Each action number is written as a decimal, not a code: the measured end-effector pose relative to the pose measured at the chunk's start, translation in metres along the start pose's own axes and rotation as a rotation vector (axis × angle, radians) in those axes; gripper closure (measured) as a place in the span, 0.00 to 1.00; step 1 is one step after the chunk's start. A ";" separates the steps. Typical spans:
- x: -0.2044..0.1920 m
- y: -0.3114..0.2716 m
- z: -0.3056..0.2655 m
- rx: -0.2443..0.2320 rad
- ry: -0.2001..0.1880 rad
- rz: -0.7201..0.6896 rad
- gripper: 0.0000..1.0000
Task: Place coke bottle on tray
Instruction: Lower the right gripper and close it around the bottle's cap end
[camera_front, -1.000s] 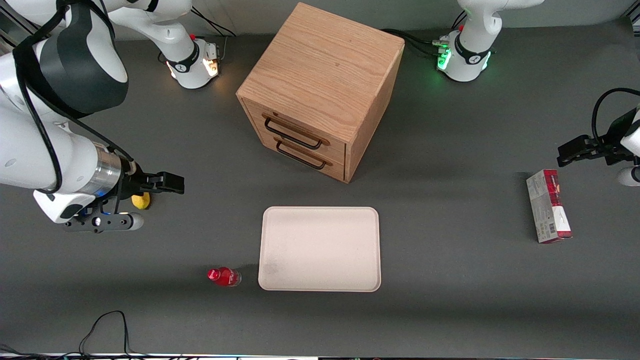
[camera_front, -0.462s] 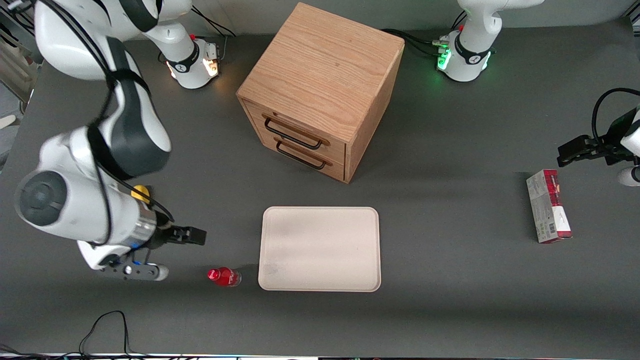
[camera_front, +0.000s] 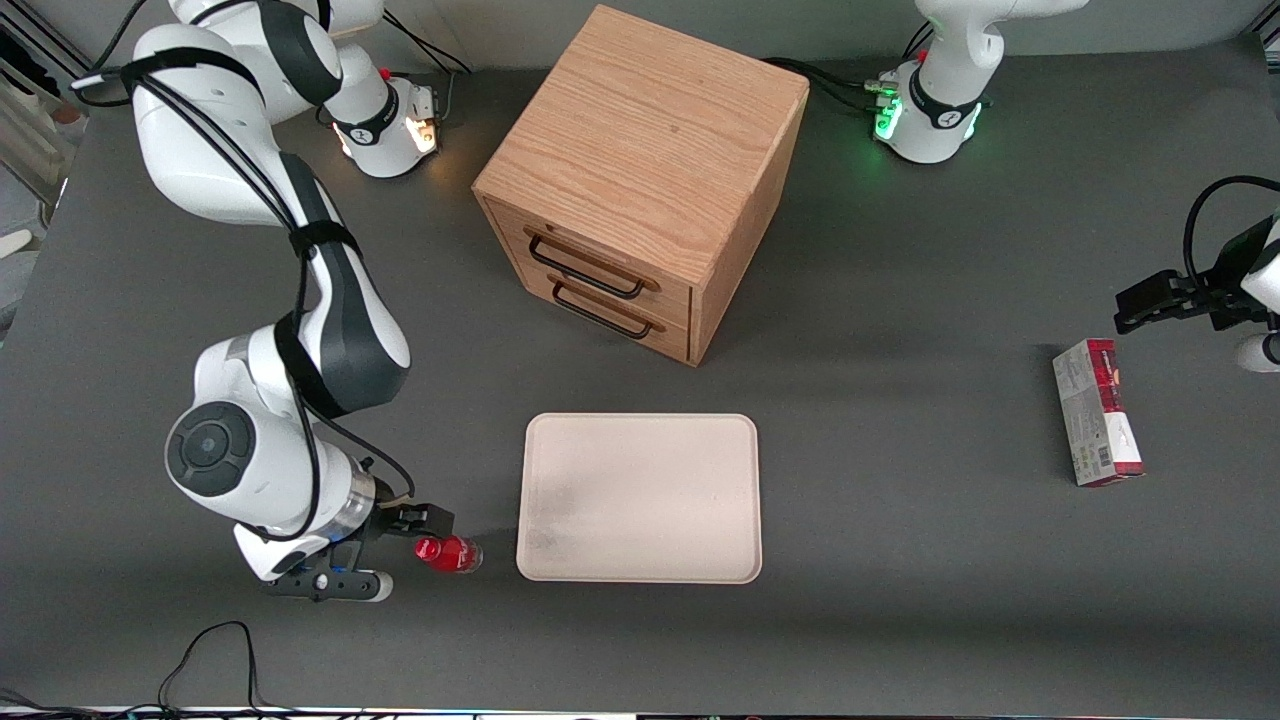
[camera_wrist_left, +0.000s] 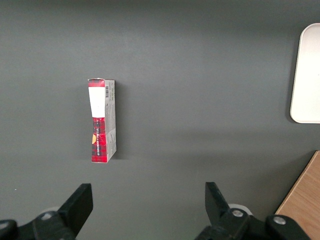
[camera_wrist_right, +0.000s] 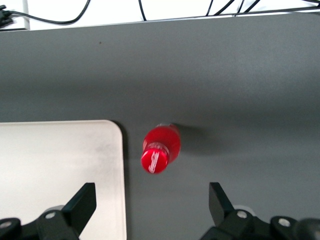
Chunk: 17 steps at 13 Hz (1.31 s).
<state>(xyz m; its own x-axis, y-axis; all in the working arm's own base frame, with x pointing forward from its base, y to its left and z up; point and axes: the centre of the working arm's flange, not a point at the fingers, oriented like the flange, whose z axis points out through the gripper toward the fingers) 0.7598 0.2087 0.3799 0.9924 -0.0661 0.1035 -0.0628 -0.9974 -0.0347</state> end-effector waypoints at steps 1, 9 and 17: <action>0.002 0.000 0.008 -0.004 0.009 -0.002 0.00; 0.003 -0.005 0.048 -0.048 0.026 -0.033 0.00; 0.003 -0.008 0.047 -0.044 0.028 0.005 0.39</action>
<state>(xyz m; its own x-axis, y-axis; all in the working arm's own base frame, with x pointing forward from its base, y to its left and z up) 0.7678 0.2175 0.3335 0.9888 -0.0708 0.1311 -0.0725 -0.9973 0.0082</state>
